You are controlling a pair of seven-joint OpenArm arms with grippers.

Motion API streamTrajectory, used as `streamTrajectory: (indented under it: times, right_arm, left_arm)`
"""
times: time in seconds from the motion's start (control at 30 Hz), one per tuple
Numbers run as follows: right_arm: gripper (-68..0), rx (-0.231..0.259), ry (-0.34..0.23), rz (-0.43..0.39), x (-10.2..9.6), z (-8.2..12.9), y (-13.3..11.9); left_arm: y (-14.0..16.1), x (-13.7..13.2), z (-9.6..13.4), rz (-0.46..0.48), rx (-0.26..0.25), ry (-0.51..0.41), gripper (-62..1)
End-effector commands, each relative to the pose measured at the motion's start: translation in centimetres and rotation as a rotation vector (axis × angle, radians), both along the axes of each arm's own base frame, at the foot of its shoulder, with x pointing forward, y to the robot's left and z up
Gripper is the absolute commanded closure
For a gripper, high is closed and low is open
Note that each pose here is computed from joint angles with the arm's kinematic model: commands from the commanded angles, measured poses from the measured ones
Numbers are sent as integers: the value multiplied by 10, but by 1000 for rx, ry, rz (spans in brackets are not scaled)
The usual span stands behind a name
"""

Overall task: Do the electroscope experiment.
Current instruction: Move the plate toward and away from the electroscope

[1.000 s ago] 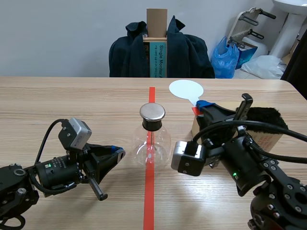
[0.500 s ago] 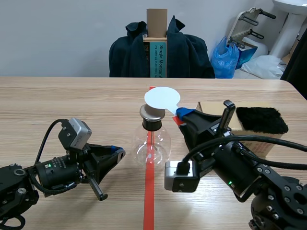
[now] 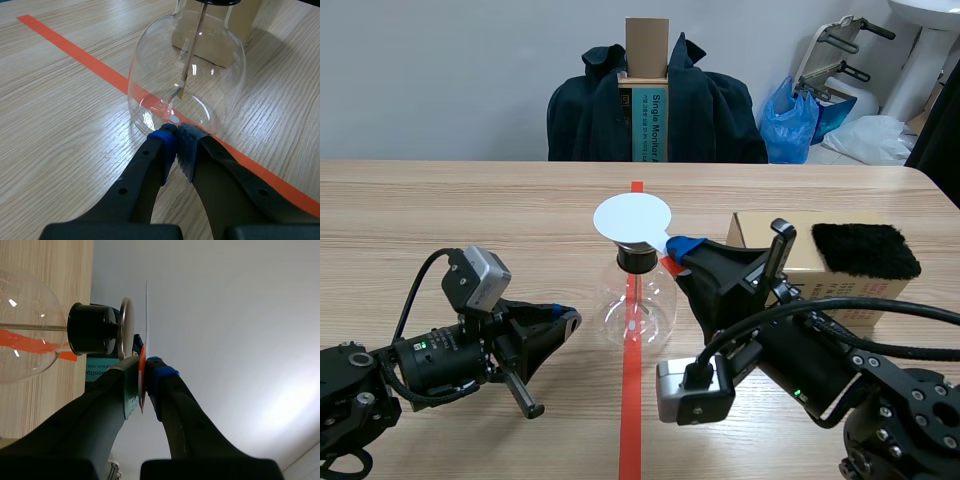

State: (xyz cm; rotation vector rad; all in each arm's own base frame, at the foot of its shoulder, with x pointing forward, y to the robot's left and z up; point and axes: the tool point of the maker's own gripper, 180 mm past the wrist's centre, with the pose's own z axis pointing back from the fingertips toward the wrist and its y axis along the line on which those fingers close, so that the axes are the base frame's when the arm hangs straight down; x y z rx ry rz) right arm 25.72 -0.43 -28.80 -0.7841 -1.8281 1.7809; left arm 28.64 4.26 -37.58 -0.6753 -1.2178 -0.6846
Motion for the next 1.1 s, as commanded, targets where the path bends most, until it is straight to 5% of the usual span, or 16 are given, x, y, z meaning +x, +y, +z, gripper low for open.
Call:
streamTrajectory:
  times: [0.0,0.27,1.07]
  right_arm:
    - [-7,3,-35,6,2,9,-1]
    - [-7,5,-26,-20,3,7,-5]
    - [-7,41,-21,-423,42,10,-64]
  left_arm:
    - [-5,5,14,-1,-40,-34,-28]
    - [-5,5,14,-1,-41,-35,-28]
    - [-5,5,14,0,-43,-37,-28]
